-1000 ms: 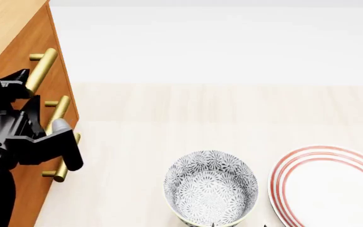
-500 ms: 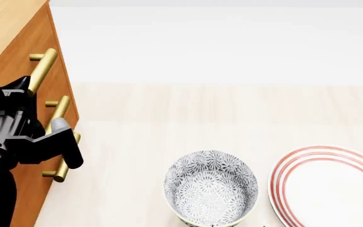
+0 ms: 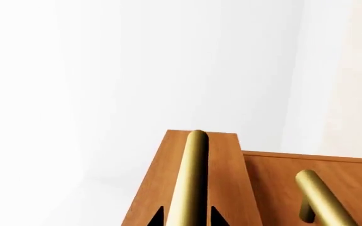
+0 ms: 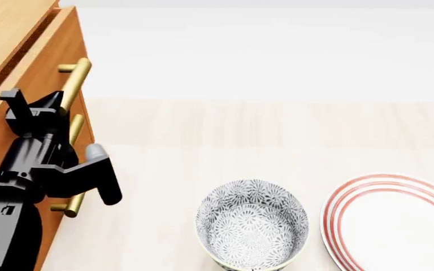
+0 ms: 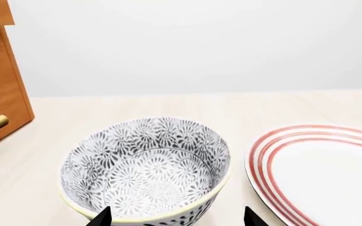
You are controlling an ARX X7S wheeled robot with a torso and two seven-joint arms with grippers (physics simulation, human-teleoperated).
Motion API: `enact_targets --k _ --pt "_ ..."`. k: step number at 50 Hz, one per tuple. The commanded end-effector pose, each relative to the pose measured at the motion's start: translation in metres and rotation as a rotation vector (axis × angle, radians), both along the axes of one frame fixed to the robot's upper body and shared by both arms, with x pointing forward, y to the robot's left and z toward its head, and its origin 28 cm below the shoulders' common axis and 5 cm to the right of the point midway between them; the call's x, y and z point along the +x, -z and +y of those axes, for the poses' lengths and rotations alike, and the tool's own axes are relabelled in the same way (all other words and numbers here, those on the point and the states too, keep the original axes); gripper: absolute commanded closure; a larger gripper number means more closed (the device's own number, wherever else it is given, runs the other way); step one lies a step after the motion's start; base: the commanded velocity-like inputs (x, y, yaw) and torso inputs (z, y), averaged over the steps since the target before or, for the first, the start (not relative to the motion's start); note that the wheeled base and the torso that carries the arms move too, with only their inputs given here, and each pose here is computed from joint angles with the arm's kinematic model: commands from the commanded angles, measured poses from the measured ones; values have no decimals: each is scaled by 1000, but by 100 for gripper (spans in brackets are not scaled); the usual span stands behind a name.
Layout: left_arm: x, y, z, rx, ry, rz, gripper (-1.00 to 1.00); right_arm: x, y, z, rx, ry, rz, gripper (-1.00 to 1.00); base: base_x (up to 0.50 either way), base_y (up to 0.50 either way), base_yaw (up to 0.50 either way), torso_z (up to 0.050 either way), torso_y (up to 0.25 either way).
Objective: Open the top drawer of the cabinet.
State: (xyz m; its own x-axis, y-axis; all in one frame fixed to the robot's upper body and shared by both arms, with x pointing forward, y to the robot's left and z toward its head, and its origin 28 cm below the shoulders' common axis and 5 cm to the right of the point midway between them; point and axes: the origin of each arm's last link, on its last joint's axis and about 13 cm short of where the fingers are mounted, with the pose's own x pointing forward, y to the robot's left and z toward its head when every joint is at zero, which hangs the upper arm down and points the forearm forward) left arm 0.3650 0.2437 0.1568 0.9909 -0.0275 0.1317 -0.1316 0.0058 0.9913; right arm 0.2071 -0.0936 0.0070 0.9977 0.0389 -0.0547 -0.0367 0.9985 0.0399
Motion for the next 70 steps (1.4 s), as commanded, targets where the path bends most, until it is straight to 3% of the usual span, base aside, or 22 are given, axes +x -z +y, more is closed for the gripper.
enact_targets --k 1,41,54,55,61,68,70 --pt "-1 -7 -38 -22 127 -16 100 1 -3 1 1 -5 -17 -100 0 0 -4 0 0" --pt "-12 -24 -91 -51 317 -66 100 2 -4 0 -13 -3 -34 -100 -4 0 -1 0 2" --pt "-13 -25 -93 -77 323 -68 100 1 -3 0 -13 -7 -28 -100 -8 0 0 0 4" --pt "-13 -25 -93 -80 317 -66 -100 1 -3 0 -13 -7 -28 -100 0 0 0 0 10" --pt "-17 -29 -97 -119 350 -83 -100 1 -2 0 -12 -8 -23 -100 0 0 0 0 0" --pt "-37 -36 -113 -361 457 -32 -100 2 -3 1 -12 -11 -21 -100 0 0 0 0 0" --pt "-41 -38 -116 -379 479 -26 -100 1 -2 1 -13 -12 -21 -100 0 0 0 0 0"
